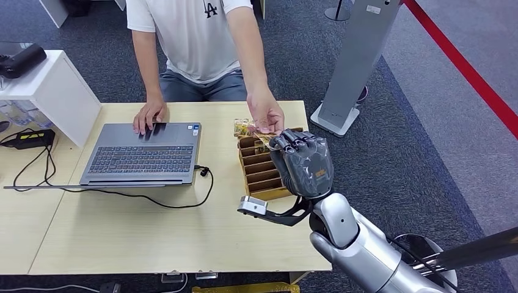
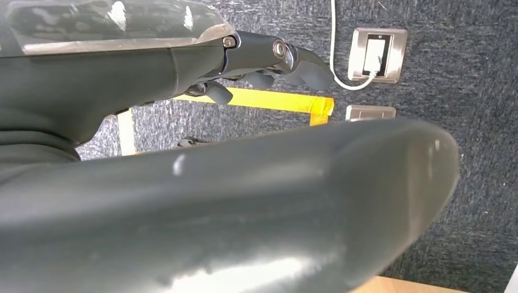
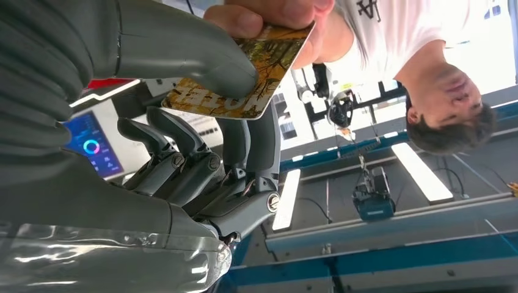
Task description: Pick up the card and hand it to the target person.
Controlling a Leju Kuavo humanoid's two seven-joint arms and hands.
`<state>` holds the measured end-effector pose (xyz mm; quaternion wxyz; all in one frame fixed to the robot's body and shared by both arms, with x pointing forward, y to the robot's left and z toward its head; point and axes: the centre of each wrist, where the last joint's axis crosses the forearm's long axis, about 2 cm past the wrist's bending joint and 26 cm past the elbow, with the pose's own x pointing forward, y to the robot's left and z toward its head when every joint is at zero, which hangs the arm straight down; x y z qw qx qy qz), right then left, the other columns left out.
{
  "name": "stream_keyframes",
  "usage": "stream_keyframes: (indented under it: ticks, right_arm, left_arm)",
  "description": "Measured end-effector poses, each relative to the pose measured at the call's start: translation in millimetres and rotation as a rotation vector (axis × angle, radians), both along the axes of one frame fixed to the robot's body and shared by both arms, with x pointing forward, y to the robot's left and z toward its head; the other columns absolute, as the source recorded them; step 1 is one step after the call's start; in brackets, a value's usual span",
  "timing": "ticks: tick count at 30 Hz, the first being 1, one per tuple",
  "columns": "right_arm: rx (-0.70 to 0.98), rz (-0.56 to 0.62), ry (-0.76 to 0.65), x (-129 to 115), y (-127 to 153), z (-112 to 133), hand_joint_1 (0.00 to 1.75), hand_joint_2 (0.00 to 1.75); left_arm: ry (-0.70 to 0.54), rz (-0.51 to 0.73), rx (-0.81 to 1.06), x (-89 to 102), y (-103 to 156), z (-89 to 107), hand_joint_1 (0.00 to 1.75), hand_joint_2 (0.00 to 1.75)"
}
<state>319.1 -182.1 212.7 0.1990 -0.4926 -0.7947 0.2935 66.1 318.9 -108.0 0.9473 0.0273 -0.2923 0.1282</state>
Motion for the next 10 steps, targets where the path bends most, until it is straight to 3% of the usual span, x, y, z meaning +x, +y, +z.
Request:
stream_keyframes:
  ticks: [1, 10]
  right_arm:
    - [0.007, 0.006, 0.012, 0, 0, -1, 0.0, 1.75]
    - [0.288, 0.193, 0.243, 0, -6, -17, 0.0, 1.75]
  left_arm:
    - [0.0, 0.0, 0.0, -0.1, 0, 0.0, 0.0, 0.0]
    - [-0.007, 0.015, 0.002, -2.0, 0, -0.3, 0.0, 0.0]
